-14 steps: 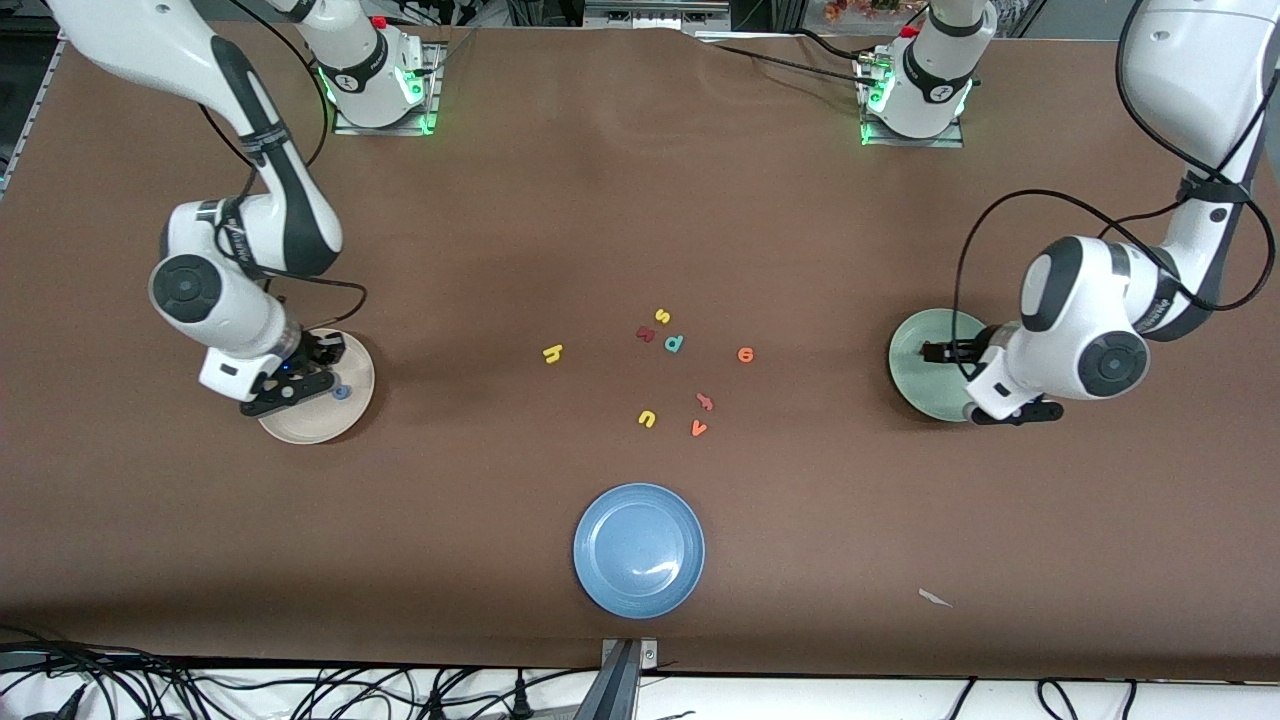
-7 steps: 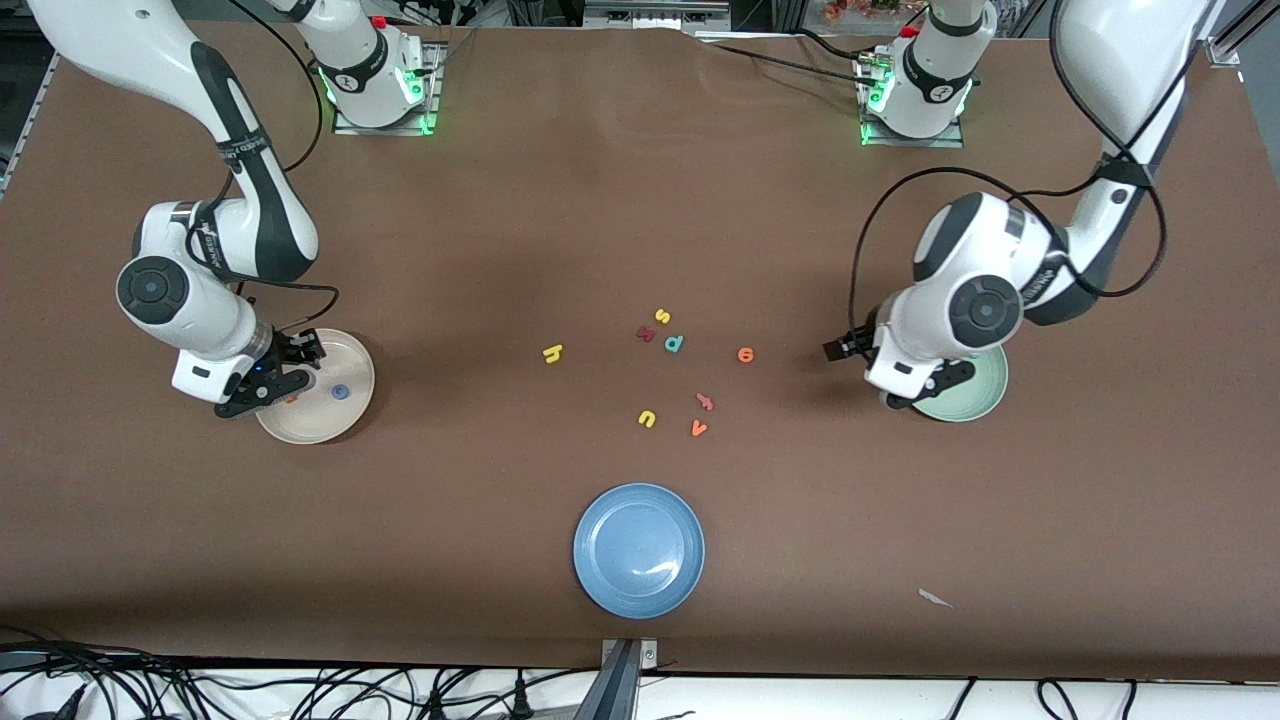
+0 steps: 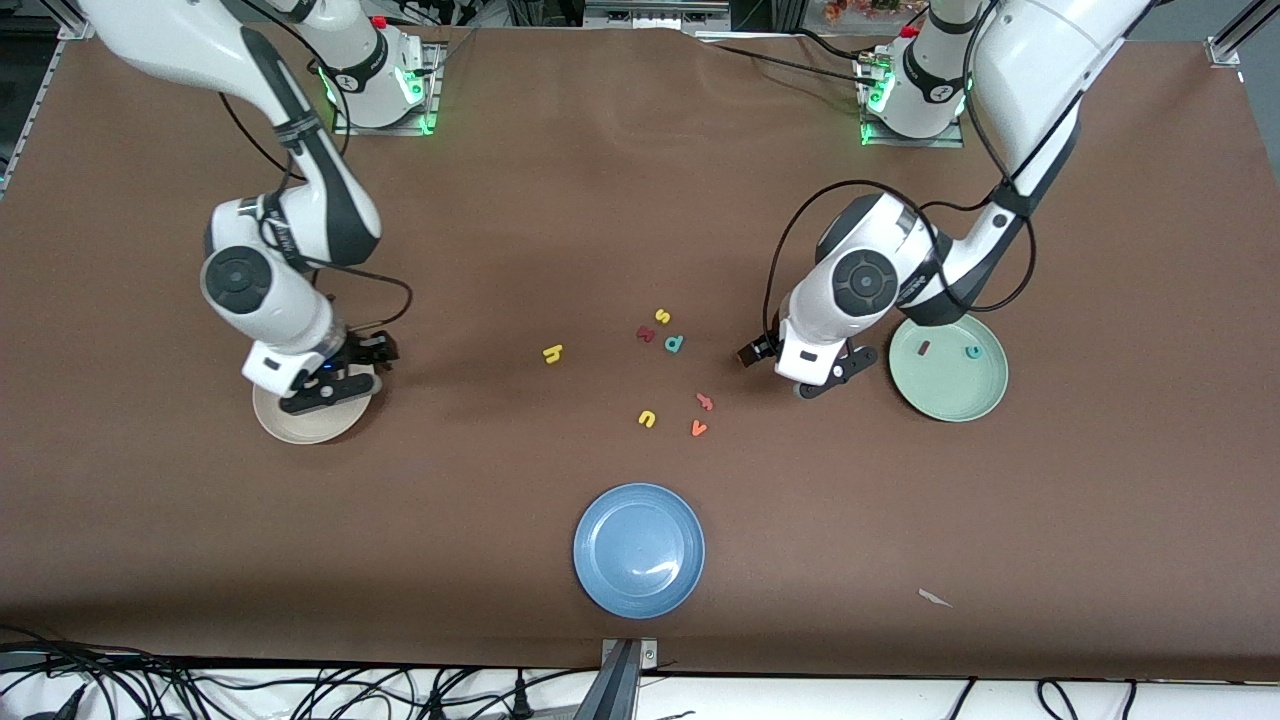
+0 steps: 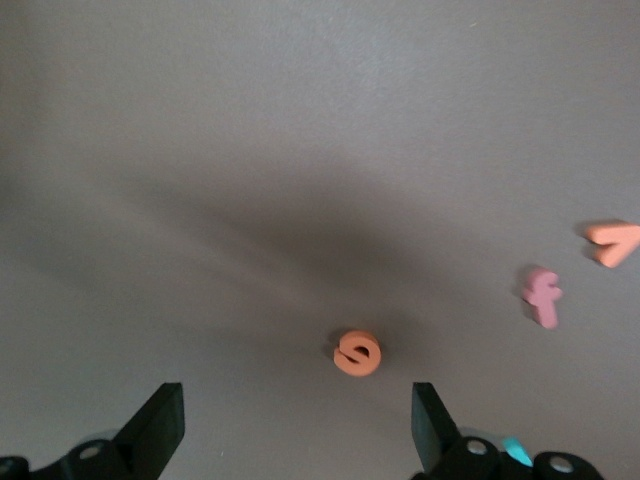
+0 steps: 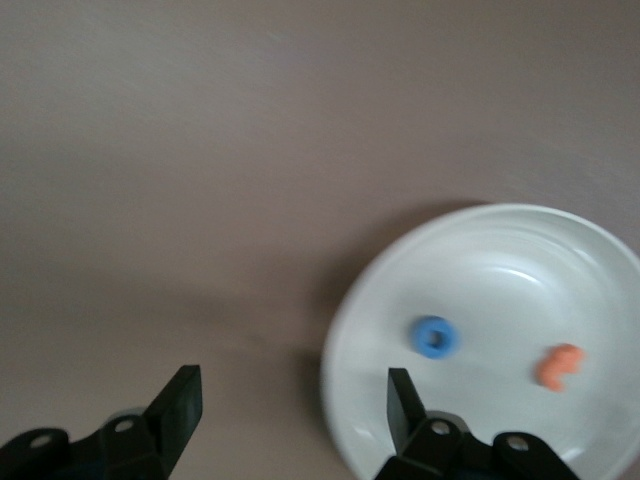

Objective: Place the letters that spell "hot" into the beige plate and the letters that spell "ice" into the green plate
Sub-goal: 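Drop the teal c in the green plate while the right gripper releases, then grasp the orange e and yellow h with the left and right grippers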

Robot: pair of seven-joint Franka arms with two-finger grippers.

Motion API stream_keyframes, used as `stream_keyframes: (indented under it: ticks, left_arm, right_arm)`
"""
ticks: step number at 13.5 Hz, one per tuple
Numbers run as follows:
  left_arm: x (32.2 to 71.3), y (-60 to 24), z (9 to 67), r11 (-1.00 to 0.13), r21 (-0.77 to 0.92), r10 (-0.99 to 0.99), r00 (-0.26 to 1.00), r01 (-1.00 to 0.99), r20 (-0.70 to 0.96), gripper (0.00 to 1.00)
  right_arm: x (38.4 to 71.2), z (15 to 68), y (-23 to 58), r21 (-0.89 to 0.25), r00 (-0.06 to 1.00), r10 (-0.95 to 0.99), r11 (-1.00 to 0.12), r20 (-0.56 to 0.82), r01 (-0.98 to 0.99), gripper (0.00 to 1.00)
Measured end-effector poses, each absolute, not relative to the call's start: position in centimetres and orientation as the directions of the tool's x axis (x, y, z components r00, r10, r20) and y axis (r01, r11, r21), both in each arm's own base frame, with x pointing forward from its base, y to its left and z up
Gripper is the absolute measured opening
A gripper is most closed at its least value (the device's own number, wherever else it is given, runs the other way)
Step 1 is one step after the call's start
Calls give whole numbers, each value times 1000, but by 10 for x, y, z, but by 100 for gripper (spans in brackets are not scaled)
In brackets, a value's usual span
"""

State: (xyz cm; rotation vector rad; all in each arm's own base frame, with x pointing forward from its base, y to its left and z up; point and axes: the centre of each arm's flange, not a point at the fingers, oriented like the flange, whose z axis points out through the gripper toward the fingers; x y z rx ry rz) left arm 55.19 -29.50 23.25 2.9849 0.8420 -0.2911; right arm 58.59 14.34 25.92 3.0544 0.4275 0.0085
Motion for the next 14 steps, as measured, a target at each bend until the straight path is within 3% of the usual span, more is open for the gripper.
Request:
stream_keyframes:
  ticks: [8, 14]
  left_arm:
    - [547, -313, 196, -758, -15, 647, 747, 653, -155, 95]
    - [536, -332, 185, -707, -22, 704, 700, 707, -122, 93]
  right_arm:
    - [550, 246, 325, 6, 999, -28, -1000, 30, -28, 84]
    - [536, 217, 361, 9, 995, -89, -996, 39, -90, 86]
